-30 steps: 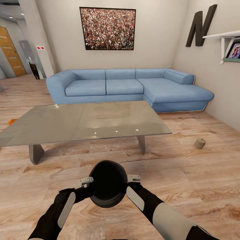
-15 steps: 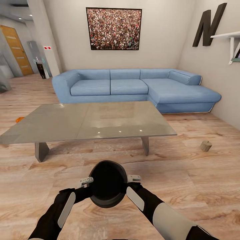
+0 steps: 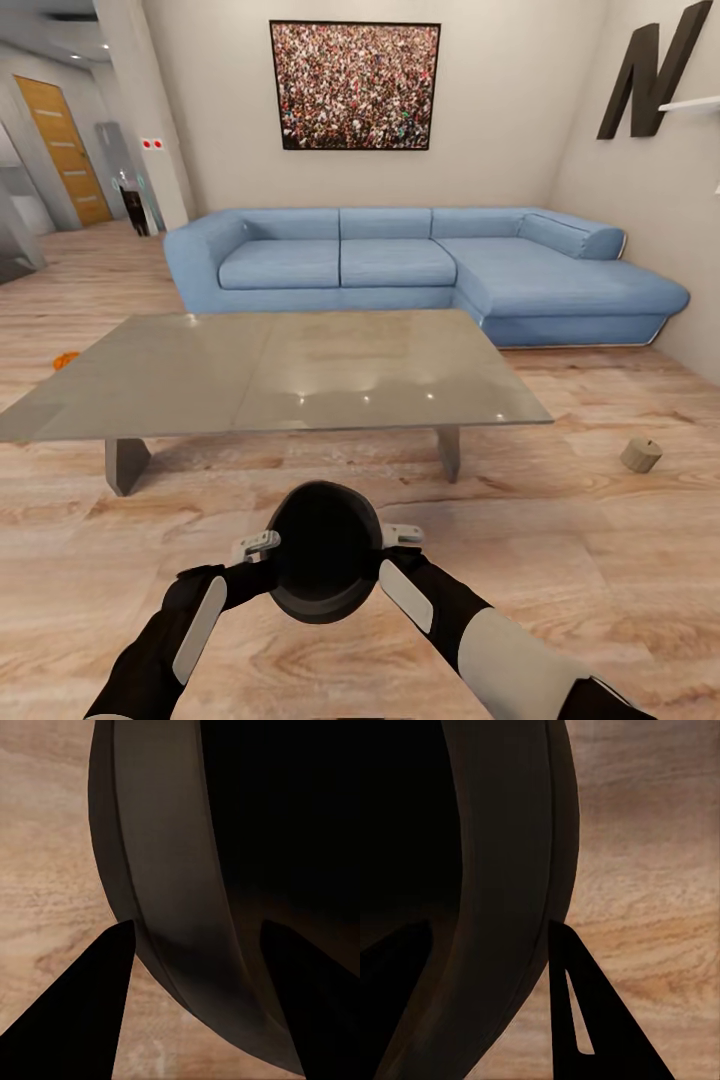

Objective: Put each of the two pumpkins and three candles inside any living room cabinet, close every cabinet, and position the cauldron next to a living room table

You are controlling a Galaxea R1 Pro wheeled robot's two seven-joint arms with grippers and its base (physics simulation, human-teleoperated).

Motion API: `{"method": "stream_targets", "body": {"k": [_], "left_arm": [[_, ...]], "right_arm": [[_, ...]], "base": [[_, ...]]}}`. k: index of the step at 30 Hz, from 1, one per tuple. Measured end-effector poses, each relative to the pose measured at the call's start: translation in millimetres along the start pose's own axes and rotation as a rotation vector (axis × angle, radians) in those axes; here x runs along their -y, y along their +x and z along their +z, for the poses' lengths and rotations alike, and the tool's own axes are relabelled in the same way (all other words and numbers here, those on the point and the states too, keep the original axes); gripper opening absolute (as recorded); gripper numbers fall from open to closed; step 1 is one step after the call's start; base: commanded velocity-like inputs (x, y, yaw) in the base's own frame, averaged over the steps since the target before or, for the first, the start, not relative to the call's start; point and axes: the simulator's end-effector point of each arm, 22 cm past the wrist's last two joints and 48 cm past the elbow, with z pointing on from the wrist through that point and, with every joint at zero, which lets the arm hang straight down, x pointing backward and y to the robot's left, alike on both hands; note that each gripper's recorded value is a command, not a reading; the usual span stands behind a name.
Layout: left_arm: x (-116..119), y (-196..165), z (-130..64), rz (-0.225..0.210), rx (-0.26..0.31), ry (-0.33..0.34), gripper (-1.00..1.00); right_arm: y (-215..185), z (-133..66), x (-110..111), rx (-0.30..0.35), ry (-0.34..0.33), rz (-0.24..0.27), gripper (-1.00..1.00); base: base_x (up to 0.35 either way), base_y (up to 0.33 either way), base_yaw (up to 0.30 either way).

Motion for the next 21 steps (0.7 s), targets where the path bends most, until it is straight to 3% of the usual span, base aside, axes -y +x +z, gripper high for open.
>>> {"method": "stream_targets", "body": {"k": [21], "left_arm": [[-0.1,-0.2,-0.1,0.000,0.000,0.000,-1.00]], "right_arm": [[-0.2,-0.2,-0.1,0.001,0.001,0.000,-1.00]], "base": [[0.158,0.000,0.000]]}}
